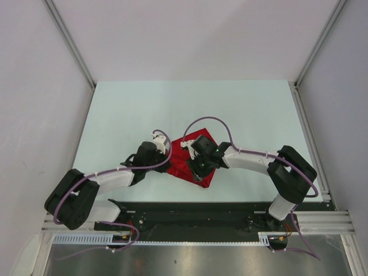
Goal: Fold the napkin, place the utensils inside, and roll it up
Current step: Roll the napkin with the utensil
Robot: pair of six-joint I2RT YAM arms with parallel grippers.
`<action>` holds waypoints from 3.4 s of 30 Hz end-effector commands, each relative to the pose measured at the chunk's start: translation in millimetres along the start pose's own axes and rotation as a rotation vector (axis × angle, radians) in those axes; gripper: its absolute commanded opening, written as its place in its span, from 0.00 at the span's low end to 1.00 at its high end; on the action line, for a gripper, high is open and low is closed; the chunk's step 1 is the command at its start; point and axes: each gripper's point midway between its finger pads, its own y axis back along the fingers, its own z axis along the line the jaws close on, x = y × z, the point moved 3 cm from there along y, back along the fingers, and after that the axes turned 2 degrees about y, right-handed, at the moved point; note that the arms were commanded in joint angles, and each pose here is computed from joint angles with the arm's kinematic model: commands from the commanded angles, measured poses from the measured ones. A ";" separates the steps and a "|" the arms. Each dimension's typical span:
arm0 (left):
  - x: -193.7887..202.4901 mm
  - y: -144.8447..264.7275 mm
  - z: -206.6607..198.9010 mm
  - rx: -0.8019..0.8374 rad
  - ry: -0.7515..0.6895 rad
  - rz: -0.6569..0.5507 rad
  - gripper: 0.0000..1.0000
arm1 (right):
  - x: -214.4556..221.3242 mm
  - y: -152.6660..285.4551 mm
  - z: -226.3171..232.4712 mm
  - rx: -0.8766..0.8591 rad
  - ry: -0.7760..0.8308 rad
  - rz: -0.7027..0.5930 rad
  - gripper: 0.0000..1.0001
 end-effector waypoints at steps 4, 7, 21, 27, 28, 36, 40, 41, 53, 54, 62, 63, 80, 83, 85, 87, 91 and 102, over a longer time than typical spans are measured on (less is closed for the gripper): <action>-7.8 1.5 1.4 -0.016 0.008 -0.006 0.00 | -5.3 10.3 -10.3 0.004 -0.022 -0.014 0.34; -8.7 2.0 1.3 -0.017 0.006 -0.006 0.00 | -2.4 9.3 -16.4 -0.003 -0.041 0.000 0.34; -10.2 3.3 2.5 -0.027 0.005 -0.010 0.00 | 21.7 13.1 -30.3 0.033 -0.151 0.095 0.35; -10.0 3.4 0.4 -0.013 0.014 -0.007 0.00 | 9.1 37.9 -23.2 0.030 -0.130 0.016 0.57; -10.2 3.5 -0.2 -0.012 0.014 -0.008 0.00 | 3.4 42.4 -20.2 0.019 -0.115 -0.008 0.62; -11.9 4.2 -3.3 -0.002 0.043 -0.011 0.00 | -70.5 53.8 4.2 0.016 0.097 -0.291 0.81; -12.5 3.0 -2.9 -0.006 0.046 -0.003 0.00 | -100.0 38.8 17.1 0.041 0.212 -0.399 0.81; -11.6 2.8 -2.1 -0.009 0.048 -0.001 0.00 | -103.0 34.4 19.6 0.046 0.253 -0.410 0.82; -12.0 5.2 -3.5 0.005 0.068 -0.011 0.00 | -120.8 -19.8 26.7 -0.046 0.407 -0.444 0.81; -11.7 5.0 -3.5 0.004 0.070 -0.009 0.00 | -120.8 -21.5 26.8 -0.045 0.416 -0.446 0.81; -14.7 6.0 -5.3 0.014 0.071 -0.016 0.00 | -118.4 -36.4 17.5 -0.063 0.420 -0.420 0.81; -15.1 6.2 -5.3 0.015 0.071 -0.017 0.00 | -116.4 -39.0 17.5 -0.077 0.419 -0.412 0.81; -19.4 7.5 -9.4 0.036 0.091 -0.030 0.00 | -79.8 -55.2 24.8 -0.150 0.408 -0.215 0.79; -19.9 7.6 -10.2 0.039 0.094 -0.030 0.00 | -76.5 -55.3 24.2 -0.132 0.394 -0.201 0.77; -19.6 8.1 -10.3 0.039 0.097 -0.030 0.00 | -76.4 -54.0 24.1 -0.098 0.390 -0.206 0.78; -20.9 8.5 -10.1 0.038 0.099 -0.036 0.00 | -76.2 -54.0 23.4 -0.067 0.382 -0.216 0.77; -20.9 8.7 -11.1 0.045 0.098 -0.036 0.00 | -77.3 -55.1 14.7 0.020 0.346 -0.224 0.77; -17.9 5.3 -10.5 0.050 0.104 -0.012 0.00 | -97.6 8.4 14.9 0.153 0.352 -0.484 0.80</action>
